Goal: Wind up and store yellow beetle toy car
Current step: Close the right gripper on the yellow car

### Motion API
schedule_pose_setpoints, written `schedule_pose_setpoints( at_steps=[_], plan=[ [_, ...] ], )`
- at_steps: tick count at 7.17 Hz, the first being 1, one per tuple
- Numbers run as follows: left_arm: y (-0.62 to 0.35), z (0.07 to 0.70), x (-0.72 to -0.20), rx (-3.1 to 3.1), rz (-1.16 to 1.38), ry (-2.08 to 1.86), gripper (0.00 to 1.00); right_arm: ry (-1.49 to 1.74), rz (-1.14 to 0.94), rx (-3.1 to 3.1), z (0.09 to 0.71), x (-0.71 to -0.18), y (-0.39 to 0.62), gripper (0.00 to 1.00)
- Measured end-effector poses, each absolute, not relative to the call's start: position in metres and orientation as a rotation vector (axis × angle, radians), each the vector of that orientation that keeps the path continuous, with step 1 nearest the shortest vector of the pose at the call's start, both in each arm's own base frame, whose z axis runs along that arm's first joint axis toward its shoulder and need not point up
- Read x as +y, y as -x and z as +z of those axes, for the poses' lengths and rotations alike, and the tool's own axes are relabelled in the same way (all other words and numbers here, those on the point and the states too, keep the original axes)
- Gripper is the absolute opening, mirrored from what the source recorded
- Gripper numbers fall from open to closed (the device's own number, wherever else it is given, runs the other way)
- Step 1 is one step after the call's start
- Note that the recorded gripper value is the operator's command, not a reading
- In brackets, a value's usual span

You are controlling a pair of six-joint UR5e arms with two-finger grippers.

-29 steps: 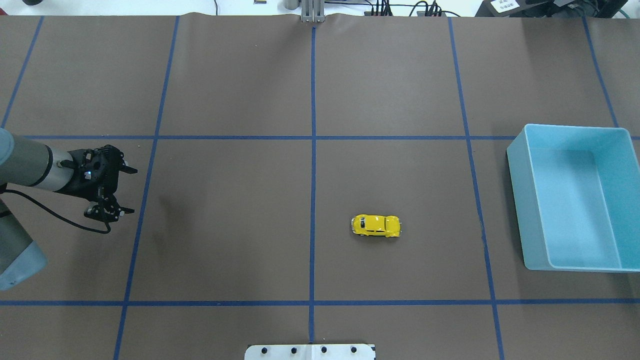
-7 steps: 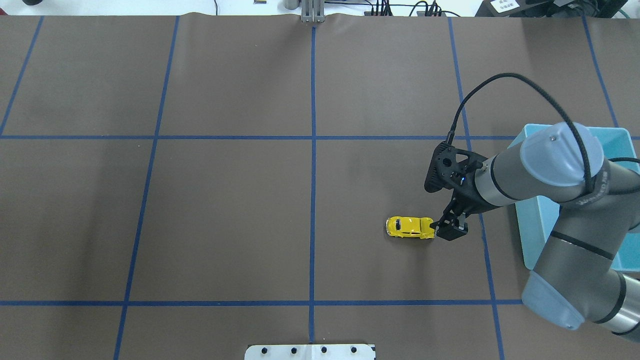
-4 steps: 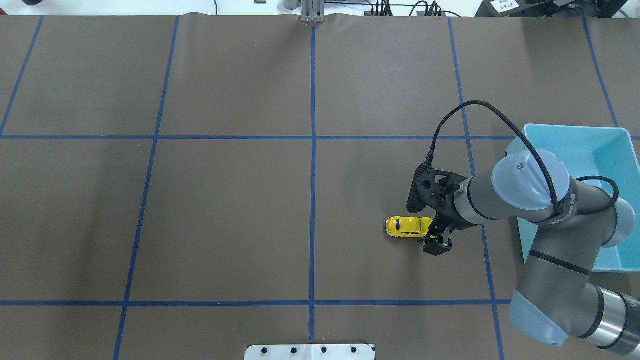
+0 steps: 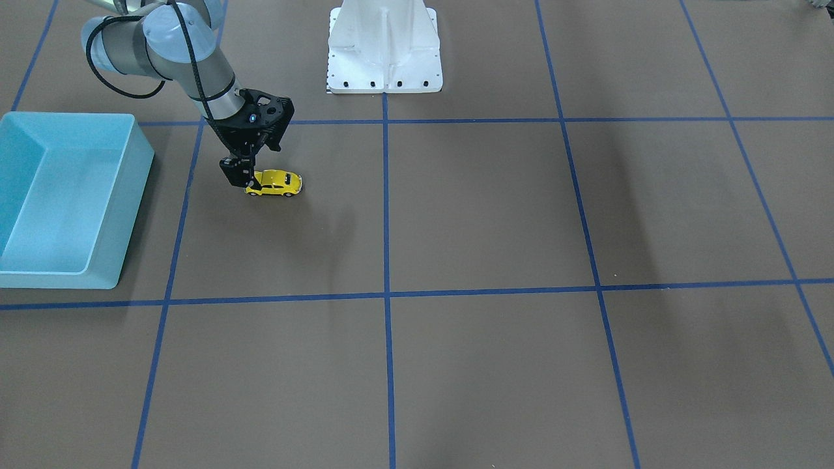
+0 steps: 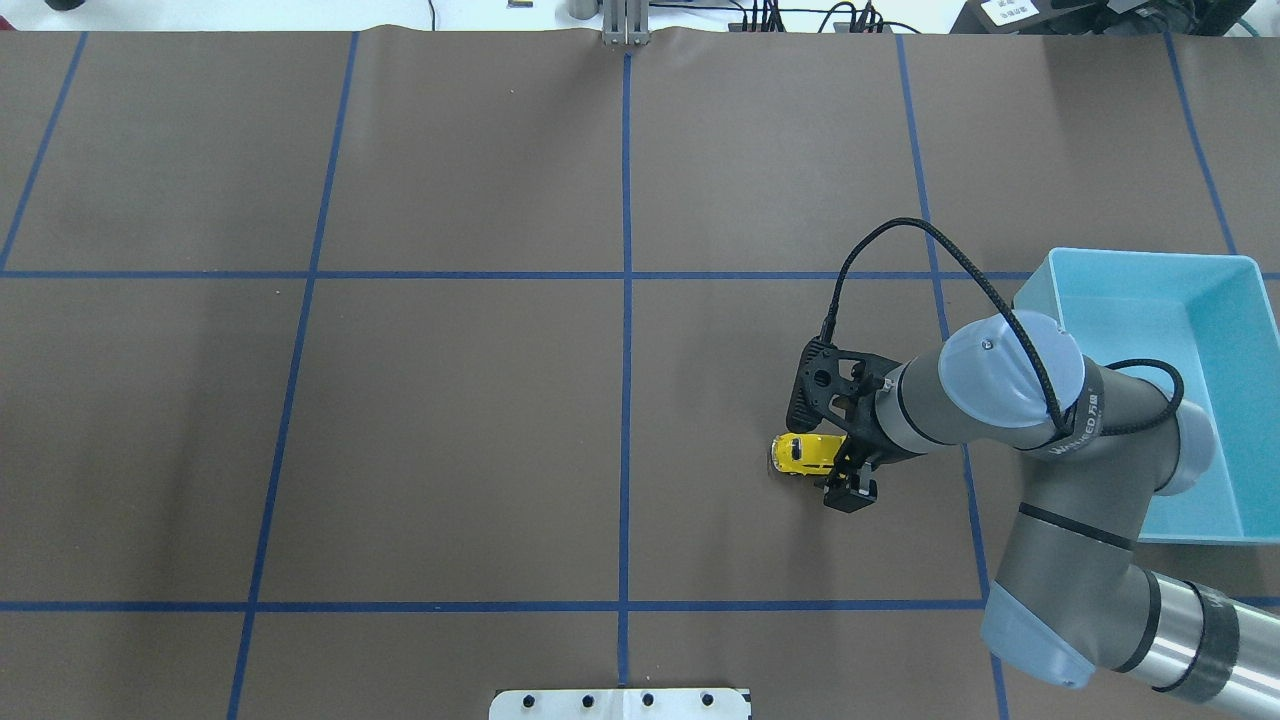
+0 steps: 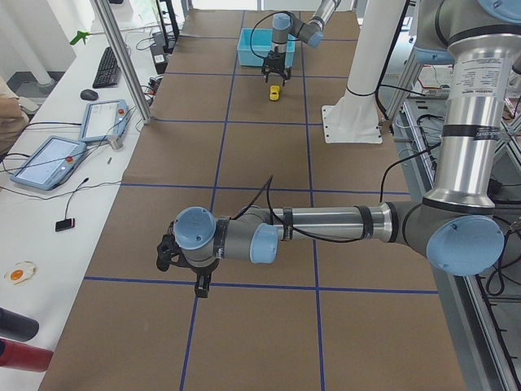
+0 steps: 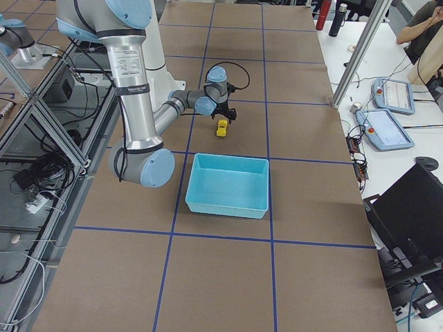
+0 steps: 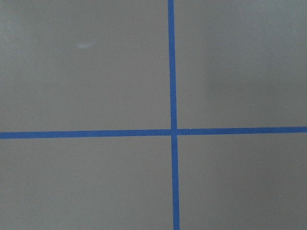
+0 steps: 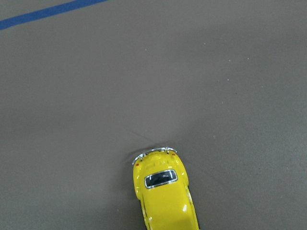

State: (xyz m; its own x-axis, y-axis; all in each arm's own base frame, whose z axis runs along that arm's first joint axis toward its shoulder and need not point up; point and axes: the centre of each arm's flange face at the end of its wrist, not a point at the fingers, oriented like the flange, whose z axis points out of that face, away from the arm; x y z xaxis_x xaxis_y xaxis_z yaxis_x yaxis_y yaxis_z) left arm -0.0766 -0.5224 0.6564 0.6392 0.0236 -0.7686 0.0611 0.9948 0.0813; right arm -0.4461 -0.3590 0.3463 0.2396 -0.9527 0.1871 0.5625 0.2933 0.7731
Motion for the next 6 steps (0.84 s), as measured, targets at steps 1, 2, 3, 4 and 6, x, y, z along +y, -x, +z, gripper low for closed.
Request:
schedule_pose_setpoints(
  at_steps=[1, 2, 3, 4, 6],
  plan=[
    [0.077, 0.657, -0.522, 0.878, -0.022, -0.102, 1.00, -0.659, -1.147, -0.738, 0.349, -0.361, 0.450, 1.00],
    [0.077, 0.658, -0.521, 0.878, -0.023, -0.101, 1.00, -0.675, -1.156, -0.738, 0.352, -0.362, 0.452, 1.00],
    [0.077, 0.658, -0.521, 0.878, -0.024, -0.100, 1.00, -0.687, -1.165, -0.740, 0.354, -0.363, 0.454, 1.00],
    [0.077, 0.659, -0.520, 0.878, -0.024, -0.099, 1.00, -0.697, -1.169, -0.743, 0.356, -0.363, 0.457, 1.00],
    [0.077, 0.659, -0.520, 0.878, -0.025, -0.098, 1.00, -0.700, -1.178, -0.748, 0.364, -0.362, 0.463, 1.00]
  ],
)
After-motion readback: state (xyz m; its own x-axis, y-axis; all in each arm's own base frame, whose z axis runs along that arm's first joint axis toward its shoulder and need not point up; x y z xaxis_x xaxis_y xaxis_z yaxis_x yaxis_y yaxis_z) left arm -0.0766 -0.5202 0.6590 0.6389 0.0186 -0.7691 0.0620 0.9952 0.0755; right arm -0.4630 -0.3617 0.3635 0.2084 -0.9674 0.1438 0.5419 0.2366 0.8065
